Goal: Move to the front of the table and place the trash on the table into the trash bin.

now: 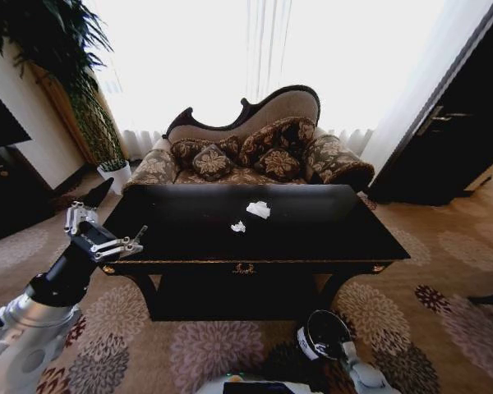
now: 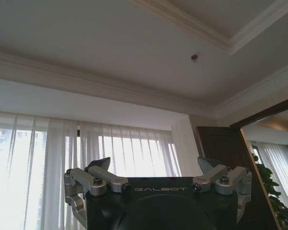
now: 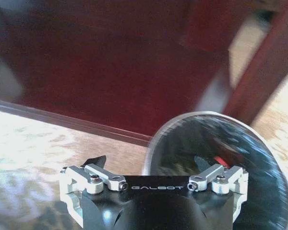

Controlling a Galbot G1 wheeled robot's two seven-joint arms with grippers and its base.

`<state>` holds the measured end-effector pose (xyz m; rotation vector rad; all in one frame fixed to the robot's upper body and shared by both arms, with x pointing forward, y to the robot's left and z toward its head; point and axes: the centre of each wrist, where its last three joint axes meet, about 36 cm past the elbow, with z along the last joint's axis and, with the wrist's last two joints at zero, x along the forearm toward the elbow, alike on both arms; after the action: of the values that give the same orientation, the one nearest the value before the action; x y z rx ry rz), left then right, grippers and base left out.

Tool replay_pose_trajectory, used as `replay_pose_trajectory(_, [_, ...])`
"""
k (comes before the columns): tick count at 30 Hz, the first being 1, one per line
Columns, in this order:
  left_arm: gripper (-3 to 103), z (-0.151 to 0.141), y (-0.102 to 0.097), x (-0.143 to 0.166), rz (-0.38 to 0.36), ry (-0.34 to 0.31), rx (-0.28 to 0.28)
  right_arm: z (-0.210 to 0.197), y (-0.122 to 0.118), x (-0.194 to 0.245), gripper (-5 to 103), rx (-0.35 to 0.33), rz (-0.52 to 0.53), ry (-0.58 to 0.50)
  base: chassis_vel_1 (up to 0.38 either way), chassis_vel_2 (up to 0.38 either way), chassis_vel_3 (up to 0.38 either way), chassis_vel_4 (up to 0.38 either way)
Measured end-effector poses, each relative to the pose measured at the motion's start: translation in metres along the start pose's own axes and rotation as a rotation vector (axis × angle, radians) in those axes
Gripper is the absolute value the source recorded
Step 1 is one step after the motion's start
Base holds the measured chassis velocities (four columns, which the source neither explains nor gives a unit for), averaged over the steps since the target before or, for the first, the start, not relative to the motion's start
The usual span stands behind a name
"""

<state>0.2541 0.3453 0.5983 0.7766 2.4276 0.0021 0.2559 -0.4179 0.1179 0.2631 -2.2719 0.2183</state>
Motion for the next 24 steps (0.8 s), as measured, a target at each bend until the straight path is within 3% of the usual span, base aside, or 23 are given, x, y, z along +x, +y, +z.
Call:
replay_pose_trajectory(15, [100, 0.001, -0.001, 0.001, -0.009, 0.001, 0.003, 0.002, 0.053, 0.018, 100, 0.078, -0.232, -0.121, 0.0, 0.0, 0.0, 0.0])
replay_pose_trajectory(20, [100, 0.001, -0.001, 0.002, -0.012, 0.003, 0.002, -0.013, 0.086, 0.034, 100, 0.083, -0.338, -0.201, 0.0, 0.0, 0.0, 0.0])
replay_pose_trajectory(22, [100, 0.001, -0.001, 0.002, -0.012, 0.003, 0.002, -0.015, 0.09, 0.036, 100, 0.083, -0.348, -0.211, 0.0, 0.0, 0.0, 0.0])
replay_pose_trajectory(24, [100, 0.002, -0.002, 0.002, -0.015, 0.003, 0.005, -0.03, 0.113, 0.05, 100, 0.077, -0.409, -0.277, 0.0, 0.0, 0.0, 0.0])
